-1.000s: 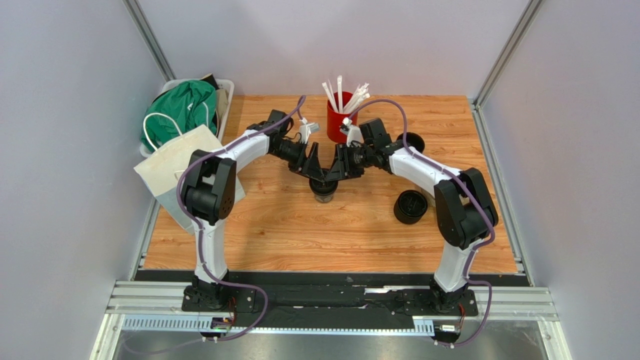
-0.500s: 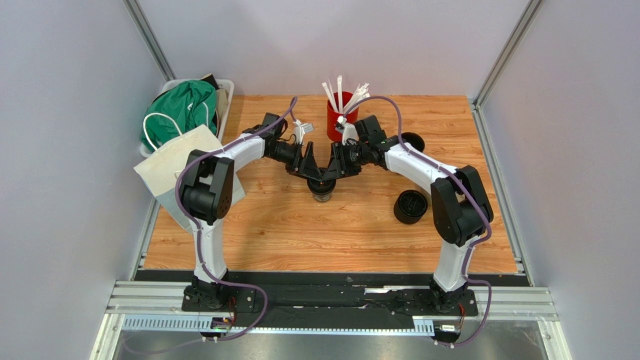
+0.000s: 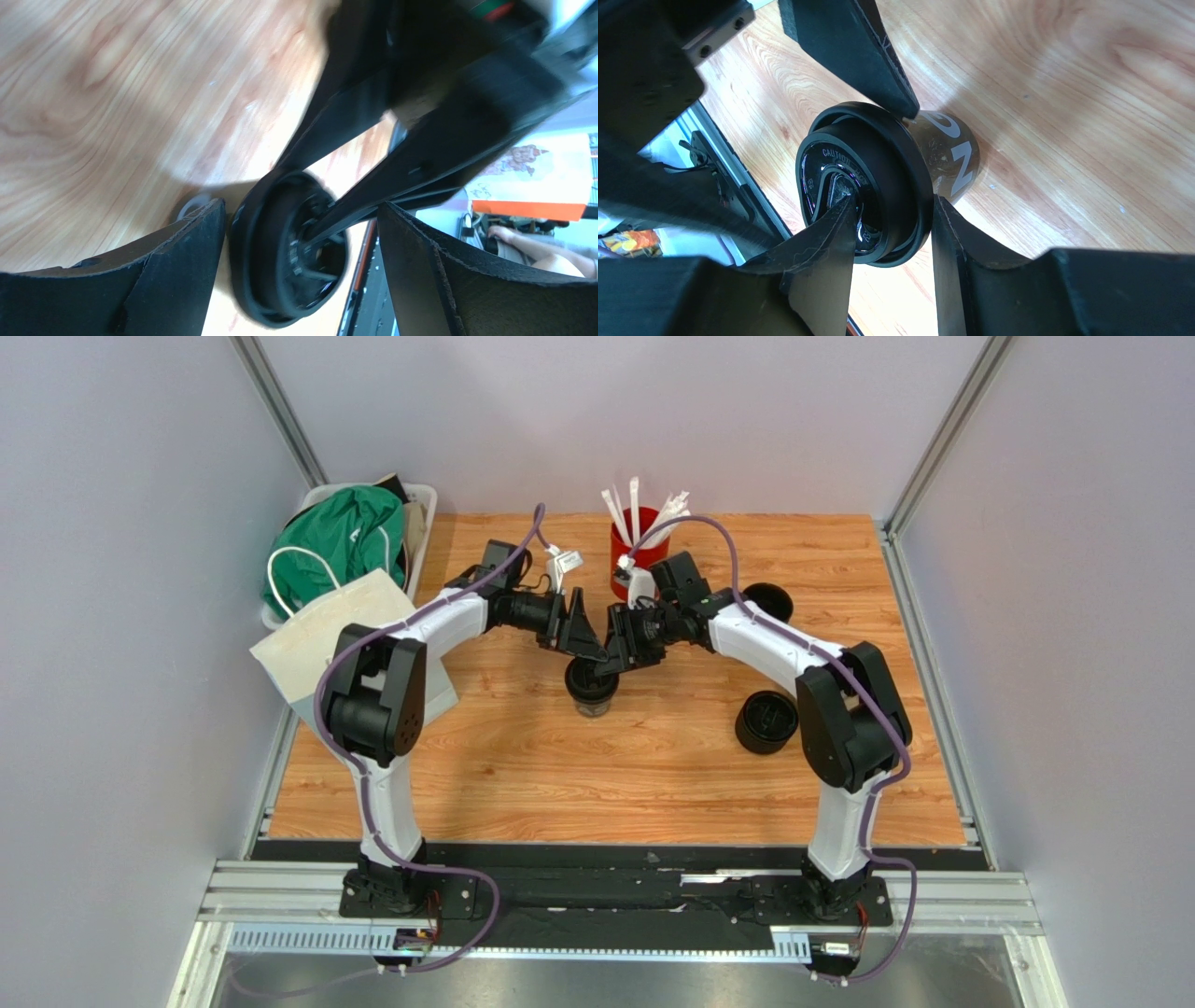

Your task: Pack the takeout coffee

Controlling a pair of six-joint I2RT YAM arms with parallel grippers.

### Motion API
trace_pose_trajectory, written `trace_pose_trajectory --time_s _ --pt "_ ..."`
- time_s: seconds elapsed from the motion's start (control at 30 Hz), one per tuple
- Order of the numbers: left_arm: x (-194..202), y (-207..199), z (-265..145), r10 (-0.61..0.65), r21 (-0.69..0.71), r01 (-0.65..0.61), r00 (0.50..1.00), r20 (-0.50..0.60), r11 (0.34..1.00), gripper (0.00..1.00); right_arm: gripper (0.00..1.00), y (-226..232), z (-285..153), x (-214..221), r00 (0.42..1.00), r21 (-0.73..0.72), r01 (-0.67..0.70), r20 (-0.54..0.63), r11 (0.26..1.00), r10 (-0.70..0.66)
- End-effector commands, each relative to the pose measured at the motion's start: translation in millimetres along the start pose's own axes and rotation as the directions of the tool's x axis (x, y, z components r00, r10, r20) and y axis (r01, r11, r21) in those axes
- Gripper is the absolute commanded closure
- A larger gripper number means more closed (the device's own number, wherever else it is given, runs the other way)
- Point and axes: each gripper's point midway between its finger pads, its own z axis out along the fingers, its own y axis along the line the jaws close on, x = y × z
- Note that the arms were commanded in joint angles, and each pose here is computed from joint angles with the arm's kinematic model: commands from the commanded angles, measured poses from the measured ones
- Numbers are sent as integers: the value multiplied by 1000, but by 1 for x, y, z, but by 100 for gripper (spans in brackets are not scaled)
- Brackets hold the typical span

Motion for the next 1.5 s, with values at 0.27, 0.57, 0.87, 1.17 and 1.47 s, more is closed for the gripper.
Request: trace_pose_trajectory --time_s 0.27,0.57,0.87,1.17,1.47 --pt "-28 -27 -34 94 51 -99 992 80 994 13 71 -34 20 37 992 139 36 -123 990 -19" --pt "-29 11 -57 70 -57 -65 992 104 996 14 71 -35 22 33 991 134 51 -130 990 -33" --pt "-18 42 -55 73 -178 -59 995 69 982 18 71 -42 18 22 990 127 45 -141 991 -27" --pt "-2 58 -50 44 -204 -34 998 43 978 28 69 -44 14 19 990 127 45 -135 991 -28" --pt "10 58 -46 40 -170 -38 999 12 985 31 69 -45 16 19 991 128 44 -135 991 -26"
